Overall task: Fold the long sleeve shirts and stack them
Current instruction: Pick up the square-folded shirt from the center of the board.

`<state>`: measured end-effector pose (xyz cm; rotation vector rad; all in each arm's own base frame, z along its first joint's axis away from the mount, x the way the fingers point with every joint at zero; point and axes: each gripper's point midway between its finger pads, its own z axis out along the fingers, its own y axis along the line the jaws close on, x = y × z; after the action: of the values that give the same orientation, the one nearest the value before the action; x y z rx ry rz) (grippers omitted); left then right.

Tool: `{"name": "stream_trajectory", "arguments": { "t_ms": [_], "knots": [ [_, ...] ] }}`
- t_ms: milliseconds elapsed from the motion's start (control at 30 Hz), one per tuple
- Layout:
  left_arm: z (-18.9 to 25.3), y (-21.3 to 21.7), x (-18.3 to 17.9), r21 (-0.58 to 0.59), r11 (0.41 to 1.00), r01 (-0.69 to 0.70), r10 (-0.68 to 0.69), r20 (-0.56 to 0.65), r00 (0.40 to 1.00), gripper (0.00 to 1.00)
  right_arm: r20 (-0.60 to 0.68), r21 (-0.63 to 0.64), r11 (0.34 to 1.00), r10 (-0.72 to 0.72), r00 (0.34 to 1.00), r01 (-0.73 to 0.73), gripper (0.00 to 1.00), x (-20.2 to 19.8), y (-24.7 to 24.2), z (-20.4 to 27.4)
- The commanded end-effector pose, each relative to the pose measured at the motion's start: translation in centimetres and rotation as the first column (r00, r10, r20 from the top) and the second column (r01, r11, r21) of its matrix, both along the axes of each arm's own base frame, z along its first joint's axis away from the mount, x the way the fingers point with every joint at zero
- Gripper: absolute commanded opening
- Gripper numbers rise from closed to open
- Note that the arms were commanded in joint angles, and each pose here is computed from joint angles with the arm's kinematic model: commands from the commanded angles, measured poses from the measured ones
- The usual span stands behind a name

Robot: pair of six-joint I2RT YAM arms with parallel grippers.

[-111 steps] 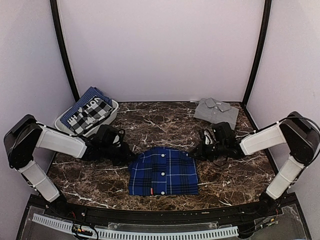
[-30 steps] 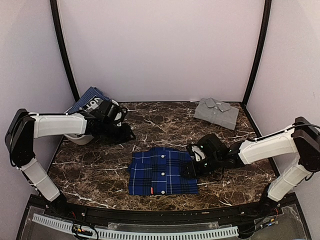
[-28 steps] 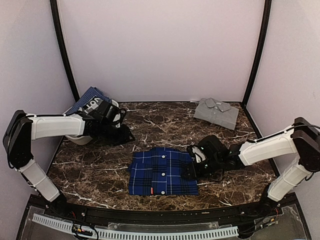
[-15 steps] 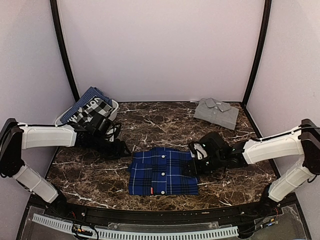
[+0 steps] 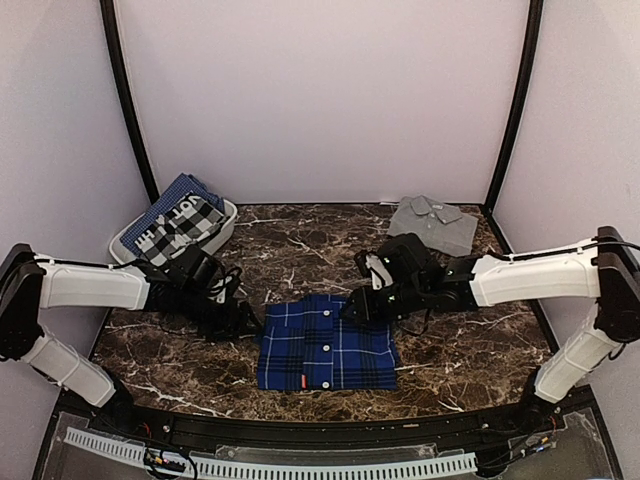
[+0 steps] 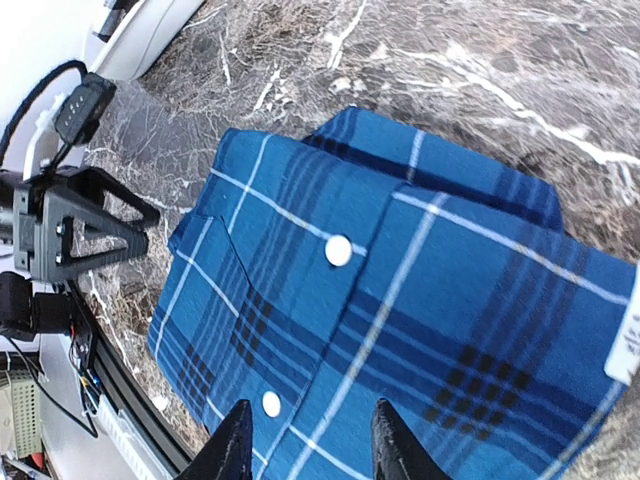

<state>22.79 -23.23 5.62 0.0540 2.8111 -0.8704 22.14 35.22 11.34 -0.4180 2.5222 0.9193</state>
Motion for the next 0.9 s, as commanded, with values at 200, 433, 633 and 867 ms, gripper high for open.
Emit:
{"name": "stream_trajectory", "arguments": {
  "t_ms": [200,433,633,867],
  "knots": [
    [-1.1,-2.6,-2.4,-0.061,0.997,0.043,-0.046,-0.059,0.997,0.72,0.038,-0.097,0.995,-0.002,0.999,0.006,0.36,2.5,1.8,-2.5],
    [-3.0,-2.6,-3.7,-0.020,1.000,0.002,-0.004,-0.130,0.991,0.68,-0.027,-0.123,0.992,-0.025,0.999,0.021,0.35,3.1,0.9,-5.8],
    [-4.5,-2.7,-4.6,-0.006,0.999,-0.052,0.050,-0.212,0.976,0.62,-0.030,-0.117,0.993,-0.022,0.999,0.018,0.35,3.0,0.8,-5.9],
    [-6.9,-2.5,-5.8,0.045,0.995,-0.087,0.096,-0.283,0.954,0.54,-0.036,-0.112,0.994,-0.022,0.999,0.018,0.36,2.7,0.6,-6.1]
  ]
}}
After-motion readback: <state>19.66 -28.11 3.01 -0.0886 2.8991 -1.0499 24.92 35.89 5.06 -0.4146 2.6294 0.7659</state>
